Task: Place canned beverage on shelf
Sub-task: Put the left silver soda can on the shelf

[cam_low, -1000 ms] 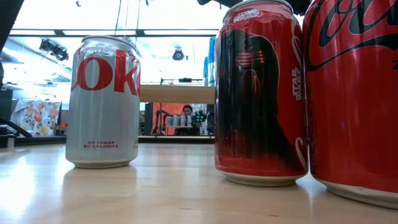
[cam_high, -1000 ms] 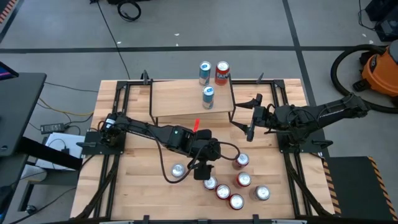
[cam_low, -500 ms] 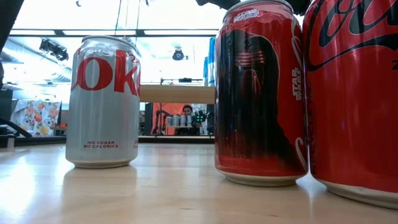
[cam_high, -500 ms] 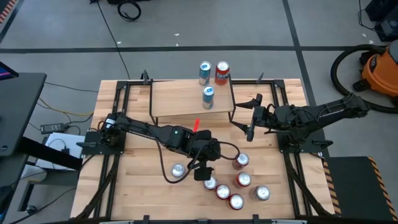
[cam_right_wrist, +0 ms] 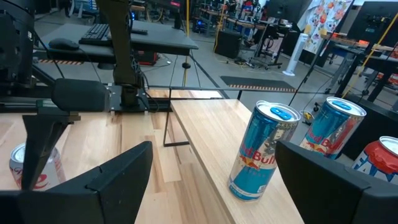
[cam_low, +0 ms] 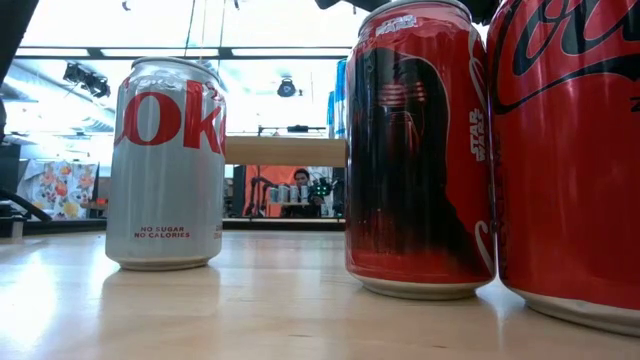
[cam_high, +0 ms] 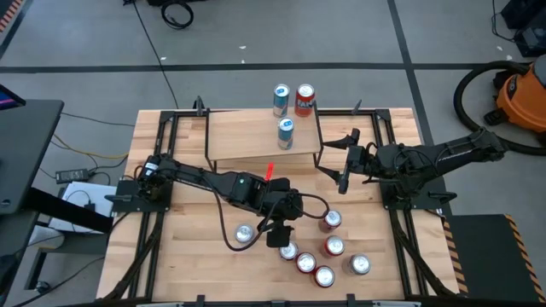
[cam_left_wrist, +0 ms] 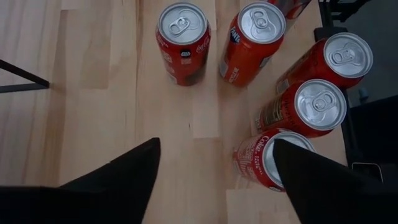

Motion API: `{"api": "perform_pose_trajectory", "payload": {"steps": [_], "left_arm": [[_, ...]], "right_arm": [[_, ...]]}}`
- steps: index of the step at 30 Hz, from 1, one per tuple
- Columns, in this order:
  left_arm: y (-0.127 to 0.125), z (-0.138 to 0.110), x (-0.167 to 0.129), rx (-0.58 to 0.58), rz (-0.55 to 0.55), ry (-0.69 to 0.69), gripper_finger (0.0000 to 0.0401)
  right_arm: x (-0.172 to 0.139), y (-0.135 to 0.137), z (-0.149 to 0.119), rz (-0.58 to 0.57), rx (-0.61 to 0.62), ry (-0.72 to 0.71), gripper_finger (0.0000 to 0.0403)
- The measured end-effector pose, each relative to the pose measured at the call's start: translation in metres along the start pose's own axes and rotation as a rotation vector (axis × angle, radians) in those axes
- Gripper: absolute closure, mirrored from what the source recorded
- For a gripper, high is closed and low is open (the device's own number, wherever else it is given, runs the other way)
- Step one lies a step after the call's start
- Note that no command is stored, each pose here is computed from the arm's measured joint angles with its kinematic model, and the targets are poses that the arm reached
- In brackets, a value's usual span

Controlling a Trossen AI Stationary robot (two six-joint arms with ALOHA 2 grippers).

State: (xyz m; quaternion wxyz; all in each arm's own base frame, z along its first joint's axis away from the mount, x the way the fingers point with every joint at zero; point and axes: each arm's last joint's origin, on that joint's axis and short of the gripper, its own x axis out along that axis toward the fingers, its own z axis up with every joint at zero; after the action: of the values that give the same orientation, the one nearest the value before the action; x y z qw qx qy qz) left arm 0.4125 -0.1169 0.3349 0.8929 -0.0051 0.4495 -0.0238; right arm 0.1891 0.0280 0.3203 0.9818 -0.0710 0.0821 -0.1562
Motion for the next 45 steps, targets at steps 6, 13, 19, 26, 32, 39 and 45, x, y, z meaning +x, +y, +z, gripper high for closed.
{"api": "perform_pose_trajectory", "payload": {"steps": [6, 13, 19, 26, 32, 39, 45], "left_arm": [[0.0, -0.001, 0.0, 0.002, 0.0, 0.004, 0.0132], [-0.001, 0.008, 0.0, -0.017, 0.014, -0.091, 0.0135], [0.0, 0.011, 0.0, -0.018, 0.023, -0.121, 0.0135], [-0.002, 0.018, -0.002, -0.033, 0.006, -0.195, 0.0135], [-0.003, 0.017, -0.002, -0.07, -0.004, -0.187, 0.0135], [-0.006, -0.002, -0.001, -0.089, 0.03, -0.001, 0.0135], [-0.007, -0.018, -0.003, -0.056, 0.067, 0.154, 0.0135]], "right_arm": [[0.0, 0.0, 0.0, 0.0, 0.0, 0.0, 0.0053], [0.0, 0.0, 0.0, 0.0, 0.0, 0.0, 0.0053], [0.0, 0.0, 0.0, 0.0, 0.0, 0.0, 0.0053], [0.0, 0.0, 0.0, 0.0, 0.001, 0.0, 0.0053], [0.0, 0.0, 0.0, 0.0, 0.0, 0.0, 0.0053], [0.0, 0.0, 0.0, 0.0, 0.0, 0.0, 0.0053], [0.0, 0.0, 0.0, 0.0, 0.0, 0.0, 0.0053]]}}
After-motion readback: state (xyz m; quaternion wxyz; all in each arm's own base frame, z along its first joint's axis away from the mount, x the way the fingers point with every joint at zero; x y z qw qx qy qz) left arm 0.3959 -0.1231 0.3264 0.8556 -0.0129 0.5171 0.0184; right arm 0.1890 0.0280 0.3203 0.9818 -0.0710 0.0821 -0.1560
